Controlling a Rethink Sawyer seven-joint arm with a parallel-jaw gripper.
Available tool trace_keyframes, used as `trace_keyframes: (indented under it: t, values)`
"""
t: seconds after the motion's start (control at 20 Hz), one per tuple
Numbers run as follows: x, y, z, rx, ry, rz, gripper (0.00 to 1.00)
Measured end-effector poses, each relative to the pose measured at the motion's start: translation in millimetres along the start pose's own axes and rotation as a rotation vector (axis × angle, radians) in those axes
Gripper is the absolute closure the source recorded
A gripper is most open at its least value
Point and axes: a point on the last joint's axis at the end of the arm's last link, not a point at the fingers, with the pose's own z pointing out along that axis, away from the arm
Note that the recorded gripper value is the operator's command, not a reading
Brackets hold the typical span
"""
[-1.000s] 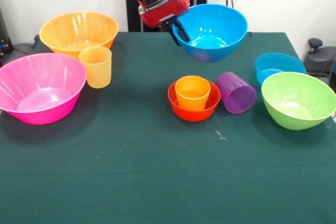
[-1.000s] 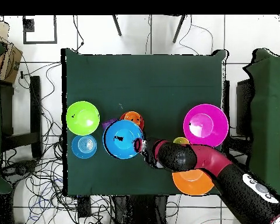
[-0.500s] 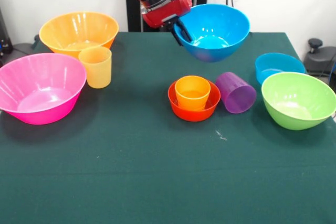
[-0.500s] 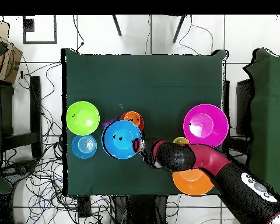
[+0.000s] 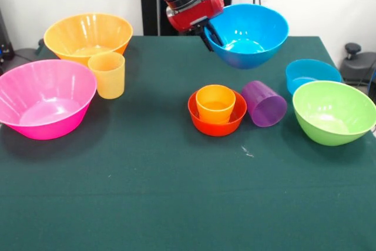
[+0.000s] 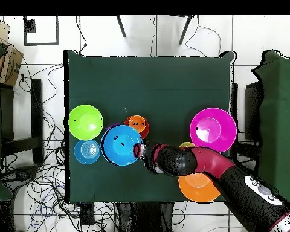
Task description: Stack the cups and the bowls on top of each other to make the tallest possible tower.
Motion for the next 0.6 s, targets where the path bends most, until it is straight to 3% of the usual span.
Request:
trace_keyframes:
  t: [0.6]
  values:
    - [-26.1, -18.1, -7.9, 0.018, -0.004, 0.027, 1.00]
